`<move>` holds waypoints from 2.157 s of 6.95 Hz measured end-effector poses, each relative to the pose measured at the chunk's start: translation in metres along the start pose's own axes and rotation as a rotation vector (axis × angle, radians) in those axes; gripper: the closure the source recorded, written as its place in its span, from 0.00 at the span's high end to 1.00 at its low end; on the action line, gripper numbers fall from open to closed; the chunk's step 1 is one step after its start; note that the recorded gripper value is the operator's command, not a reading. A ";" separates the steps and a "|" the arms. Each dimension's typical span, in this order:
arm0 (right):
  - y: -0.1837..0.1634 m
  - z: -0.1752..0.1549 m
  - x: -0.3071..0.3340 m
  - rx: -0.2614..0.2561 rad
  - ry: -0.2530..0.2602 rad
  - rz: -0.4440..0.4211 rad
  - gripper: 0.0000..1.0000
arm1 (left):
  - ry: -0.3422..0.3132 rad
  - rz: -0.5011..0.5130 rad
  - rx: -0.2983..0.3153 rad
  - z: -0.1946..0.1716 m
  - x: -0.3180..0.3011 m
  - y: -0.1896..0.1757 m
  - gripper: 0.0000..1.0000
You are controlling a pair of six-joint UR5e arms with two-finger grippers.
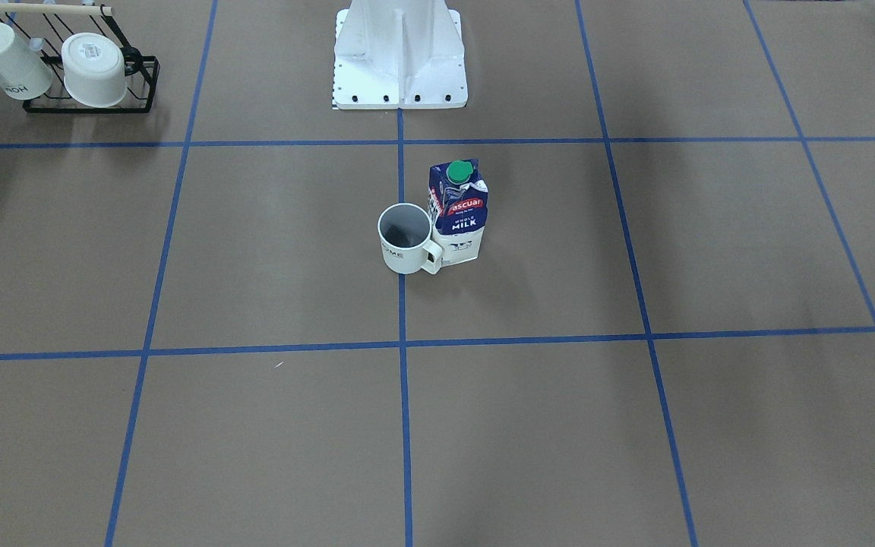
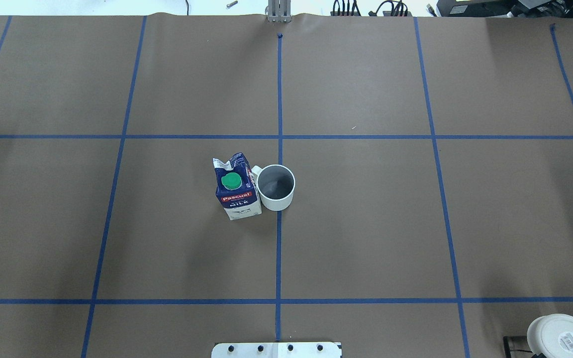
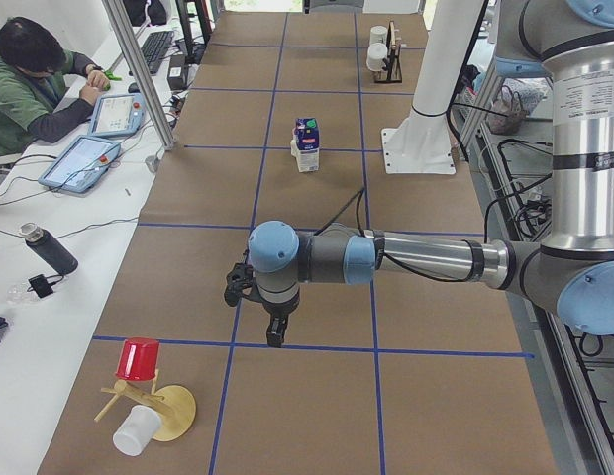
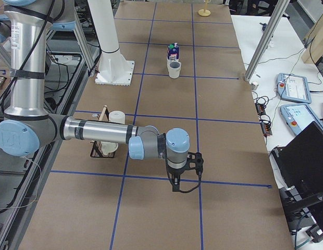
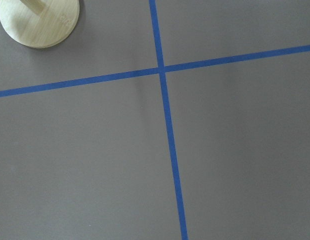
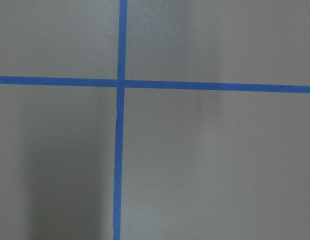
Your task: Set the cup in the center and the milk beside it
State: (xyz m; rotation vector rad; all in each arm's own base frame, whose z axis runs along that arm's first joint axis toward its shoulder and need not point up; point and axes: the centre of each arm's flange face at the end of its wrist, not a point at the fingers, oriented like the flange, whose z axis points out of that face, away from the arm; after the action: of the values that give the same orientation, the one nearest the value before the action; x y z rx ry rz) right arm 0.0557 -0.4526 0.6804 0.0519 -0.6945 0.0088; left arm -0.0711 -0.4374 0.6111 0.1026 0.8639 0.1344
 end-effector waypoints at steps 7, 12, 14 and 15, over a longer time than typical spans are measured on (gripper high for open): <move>0.002 0.001 0.001 -0.002 -0.004 0.001 1.00 | -0.079 0.010 -0.003 -0.004 -0.003 0.001 0.98; 0.001 -0.003 -0.003 0.006 -0.009 -0.004 1.00 | -0.087 0.013 -0.002 -0.006 -0.003 0.001 0.98; 0.001 -0.003 -0.004 0.007 -0.011 -0.006 1.00 | -0.087 0.013 -0.003 -0.005 -0.003 0.002 0.98; 0.001 -0.002 -0.004 0.005 -0.012 -0.009 1.00 | -0.087 0.011 -0.004 -0.005 -0.003 0.002 0.98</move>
State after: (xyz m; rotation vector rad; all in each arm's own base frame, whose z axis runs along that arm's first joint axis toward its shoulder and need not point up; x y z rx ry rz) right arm 0.0539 -0.4516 0.6759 0.0602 -0.7061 0.0021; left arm -0.0773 -0.4356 0.6108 0.1091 0.7760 0.1411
